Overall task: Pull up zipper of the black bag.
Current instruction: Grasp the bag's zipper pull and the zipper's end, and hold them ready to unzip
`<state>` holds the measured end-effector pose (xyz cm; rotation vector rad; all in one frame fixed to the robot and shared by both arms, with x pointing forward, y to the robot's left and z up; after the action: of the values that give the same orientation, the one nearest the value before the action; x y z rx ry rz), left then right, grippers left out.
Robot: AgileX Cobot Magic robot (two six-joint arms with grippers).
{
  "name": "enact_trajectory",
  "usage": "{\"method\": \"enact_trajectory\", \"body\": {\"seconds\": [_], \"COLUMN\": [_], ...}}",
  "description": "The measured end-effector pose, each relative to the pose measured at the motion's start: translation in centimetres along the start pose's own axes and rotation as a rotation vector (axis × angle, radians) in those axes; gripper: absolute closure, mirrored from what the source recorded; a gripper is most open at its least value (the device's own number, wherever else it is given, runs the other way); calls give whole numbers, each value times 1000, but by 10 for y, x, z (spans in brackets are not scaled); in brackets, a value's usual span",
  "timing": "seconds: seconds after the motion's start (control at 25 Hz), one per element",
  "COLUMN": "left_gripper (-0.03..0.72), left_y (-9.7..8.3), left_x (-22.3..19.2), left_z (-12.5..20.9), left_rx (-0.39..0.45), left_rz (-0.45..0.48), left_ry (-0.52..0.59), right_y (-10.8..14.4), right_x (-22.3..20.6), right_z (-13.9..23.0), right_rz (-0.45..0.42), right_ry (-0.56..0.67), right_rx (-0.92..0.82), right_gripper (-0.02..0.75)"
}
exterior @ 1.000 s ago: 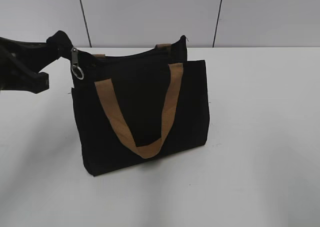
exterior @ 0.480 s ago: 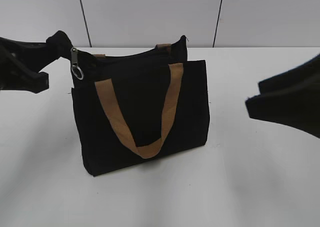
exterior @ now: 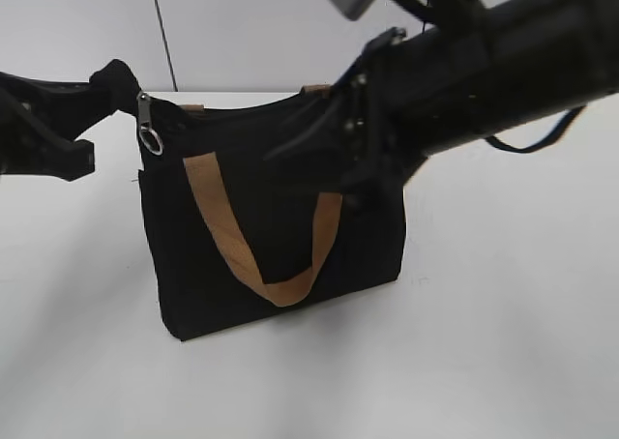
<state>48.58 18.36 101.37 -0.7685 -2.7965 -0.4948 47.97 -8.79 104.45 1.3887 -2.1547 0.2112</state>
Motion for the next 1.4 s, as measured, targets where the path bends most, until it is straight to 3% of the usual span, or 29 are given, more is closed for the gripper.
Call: {"method": "enact_trajectory", "body": {"seconds": [0.56,1.4], "left_gripper": [694,694], "left_y": [0,0], "left_x": [0,0], "left_z": [0,-5], "left_rx": [0,4], "left_rz": [0,-1], "left_ry": [0,-39], "right_y": [-11,-26], "right_x": [-89,-122], "right_z": [-22,-23], "right_rz": [-70,-82], "right_ry": [56,22], "right_rx": [70,-43], "right_gripper": [389,389]}}
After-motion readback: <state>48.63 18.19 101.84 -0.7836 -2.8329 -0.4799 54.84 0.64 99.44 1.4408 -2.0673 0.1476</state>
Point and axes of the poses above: a point on each arm's last joint axis where the gripper is mounted, x pointing back along that axis away from the gripper, y along the wrist's bending axis when the last joint is at zero, z = x × y, the point moved 4 cm from there along -x, pointing out along that axis toward the gripper, and after that the axes turned 8 degrees about -x, right-handed, at the moved point
